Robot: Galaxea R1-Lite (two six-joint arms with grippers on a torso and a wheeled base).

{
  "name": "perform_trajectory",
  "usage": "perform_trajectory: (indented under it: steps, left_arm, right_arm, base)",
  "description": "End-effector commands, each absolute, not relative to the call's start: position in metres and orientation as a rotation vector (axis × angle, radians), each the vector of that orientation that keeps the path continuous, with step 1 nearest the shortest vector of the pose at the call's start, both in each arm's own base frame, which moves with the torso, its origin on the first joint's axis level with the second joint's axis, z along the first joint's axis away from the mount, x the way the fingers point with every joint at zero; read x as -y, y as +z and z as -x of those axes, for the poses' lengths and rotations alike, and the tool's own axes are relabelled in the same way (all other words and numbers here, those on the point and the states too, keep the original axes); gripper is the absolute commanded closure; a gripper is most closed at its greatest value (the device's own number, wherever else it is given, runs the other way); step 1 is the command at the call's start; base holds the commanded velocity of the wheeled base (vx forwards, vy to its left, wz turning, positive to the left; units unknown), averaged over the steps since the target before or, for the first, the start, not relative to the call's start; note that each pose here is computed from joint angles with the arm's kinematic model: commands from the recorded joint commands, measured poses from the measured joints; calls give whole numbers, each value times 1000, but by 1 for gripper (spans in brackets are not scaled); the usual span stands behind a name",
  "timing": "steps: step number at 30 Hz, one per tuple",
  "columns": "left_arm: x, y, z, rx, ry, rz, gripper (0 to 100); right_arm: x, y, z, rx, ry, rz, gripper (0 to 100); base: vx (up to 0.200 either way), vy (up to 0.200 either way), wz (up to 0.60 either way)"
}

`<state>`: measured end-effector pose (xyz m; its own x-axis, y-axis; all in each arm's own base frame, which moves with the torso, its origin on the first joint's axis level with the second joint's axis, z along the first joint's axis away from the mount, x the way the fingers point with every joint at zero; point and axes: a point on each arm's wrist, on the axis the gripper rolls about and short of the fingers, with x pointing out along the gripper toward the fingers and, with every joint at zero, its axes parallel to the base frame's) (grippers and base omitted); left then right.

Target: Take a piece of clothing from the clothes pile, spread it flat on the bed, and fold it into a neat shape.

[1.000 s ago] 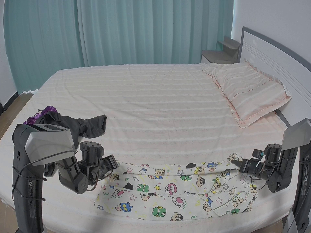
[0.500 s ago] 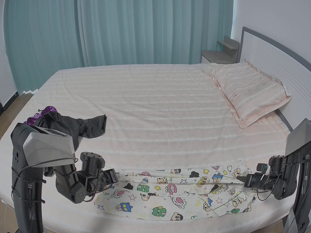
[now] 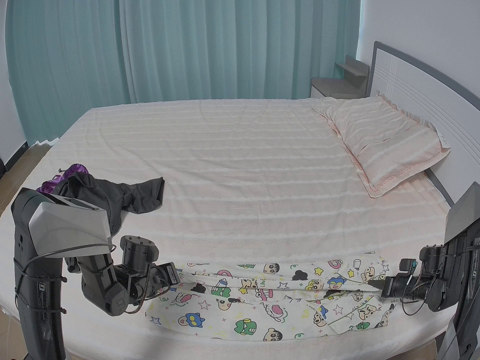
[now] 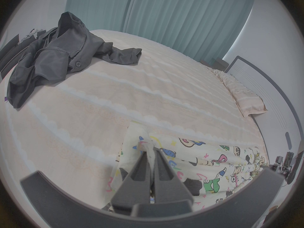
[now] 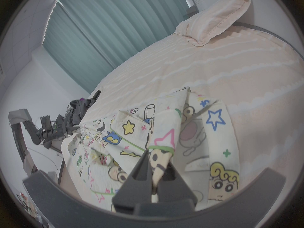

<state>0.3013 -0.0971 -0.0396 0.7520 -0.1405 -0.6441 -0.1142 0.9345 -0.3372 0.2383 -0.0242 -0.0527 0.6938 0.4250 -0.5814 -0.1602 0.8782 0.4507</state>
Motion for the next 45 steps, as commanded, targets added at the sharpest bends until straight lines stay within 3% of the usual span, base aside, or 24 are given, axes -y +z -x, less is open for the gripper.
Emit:
perform_trajectory:
  steps: [1,28,29,45]
  left_arm:
    - [98,-41,-304,-721,-14,374,100]
    - [97,-50,-305,-750,-12,373,100]
    - [97,-50,-306,-748,-12,375,0]
    - [63,-13,-295,-691,20,464,0]
  right_arm:
    - [28,-53,-230,-747,342,-372,100]
    - [33,-54,-218,-769,366,-356,100]
    - [33,-54,-218,-768,364,-357,0]
    - [57,-22,-210,-668,165,-490,0]
  base:
    - [0,0,0]
    - [0,0,0]
    - [0,0,0]
    - [0,0,0]
